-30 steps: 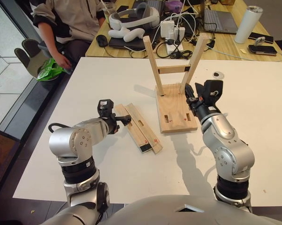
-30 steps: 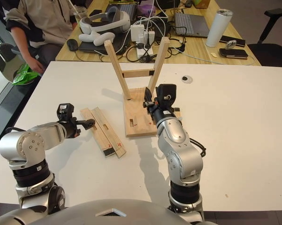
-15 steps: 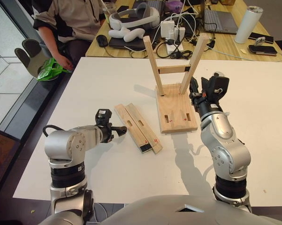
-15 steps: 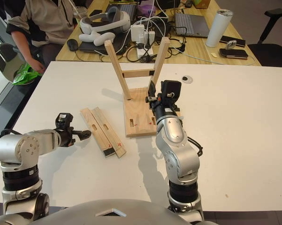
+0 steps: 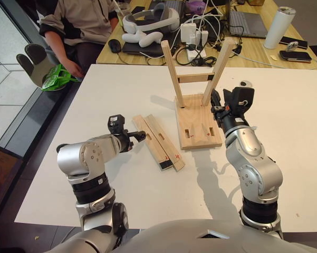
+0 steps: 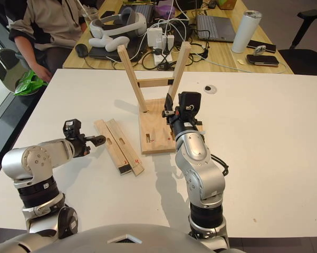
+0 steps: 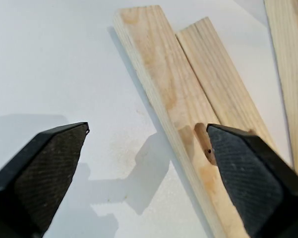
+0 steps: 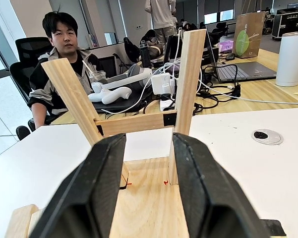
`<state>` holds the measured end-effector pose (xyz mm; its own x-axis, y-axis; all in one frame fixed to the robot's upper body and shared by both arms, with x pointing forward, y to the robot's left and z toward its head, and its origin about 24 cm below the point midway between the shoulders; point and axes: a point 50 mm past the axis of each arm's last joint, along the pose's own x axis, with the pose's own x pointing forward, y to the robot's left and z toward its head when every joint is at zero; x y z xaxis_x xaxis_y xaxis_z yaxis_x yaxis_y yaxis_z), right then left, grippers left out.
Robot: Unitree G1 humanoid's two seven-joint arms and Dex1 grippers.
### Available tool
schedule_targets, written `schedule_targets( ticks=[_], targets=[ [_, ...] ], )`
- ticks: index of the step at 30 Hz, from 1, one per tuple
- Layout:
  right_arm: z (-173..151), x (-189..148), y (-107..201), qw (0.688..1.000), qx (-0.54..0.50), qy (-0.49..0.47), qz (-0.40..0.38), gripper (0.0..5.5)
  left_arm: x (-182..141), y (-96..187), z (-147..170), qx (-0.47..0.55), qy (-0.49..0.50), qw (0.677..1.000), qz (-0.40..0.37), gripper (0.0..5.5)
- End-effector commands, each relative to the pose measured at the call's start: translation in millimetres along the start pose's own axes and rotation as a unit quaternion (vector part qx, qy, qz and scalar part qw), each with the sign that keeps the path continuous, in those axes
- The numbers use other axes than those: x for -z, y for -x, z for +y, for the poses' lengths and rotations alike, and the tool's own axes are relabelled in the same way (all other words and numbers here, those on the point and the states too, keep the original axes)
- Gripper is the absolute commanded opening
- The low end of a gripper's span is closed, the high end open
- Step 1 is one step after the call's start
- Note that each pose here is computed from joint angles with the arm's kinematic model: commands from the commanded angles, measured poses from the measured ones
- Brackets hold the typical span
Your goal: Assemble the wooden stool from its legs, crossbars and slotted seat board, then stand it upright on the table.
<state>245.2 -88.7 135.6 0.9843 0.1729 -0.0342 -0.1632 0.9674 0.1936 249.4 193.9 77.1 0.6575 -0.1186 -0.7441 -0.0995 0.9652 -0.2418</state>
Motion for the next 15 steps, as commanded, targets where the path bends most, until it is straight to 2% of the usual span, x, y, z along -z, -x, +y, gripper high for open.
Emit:
schedule_targets(
  ticks=[1,3,5,7,9,15],
  targets=[
    [1,-5,-2,1.000,-0.004,0.001,-0.005,1.78,3,-9,-5,-0.013,0.010,1.000,0.005,4.43],
    [-3,-4,0,1.000,-0.002,0.010,-0.002,1.78,4,-12,-10,-0.011,0.010,1.000,0.006,4.43],
    [-23,5,10,0.998,0.042,0.020,0.031,1.78,4,-11,-18,-0.001,0.009,1.000,0.001,4.43],
    [-50,24,29,0.988,0.105,0.027,0.108,1.78,5,-9,-20,0.001,0.017,1.000,-0.006,4.43],
    [-68,37,51,0.973,0.159,-0.005,0.166,1.78,-2,-6,-21,-0.004,0.008,1.000,-0.030,4.43],
    [-86,51,85,0.945,0.206,-0.052,0.248,1.78,-27,6,-26,-0.015,-0.024,0.994,-0.108,4.43]
  ],
)
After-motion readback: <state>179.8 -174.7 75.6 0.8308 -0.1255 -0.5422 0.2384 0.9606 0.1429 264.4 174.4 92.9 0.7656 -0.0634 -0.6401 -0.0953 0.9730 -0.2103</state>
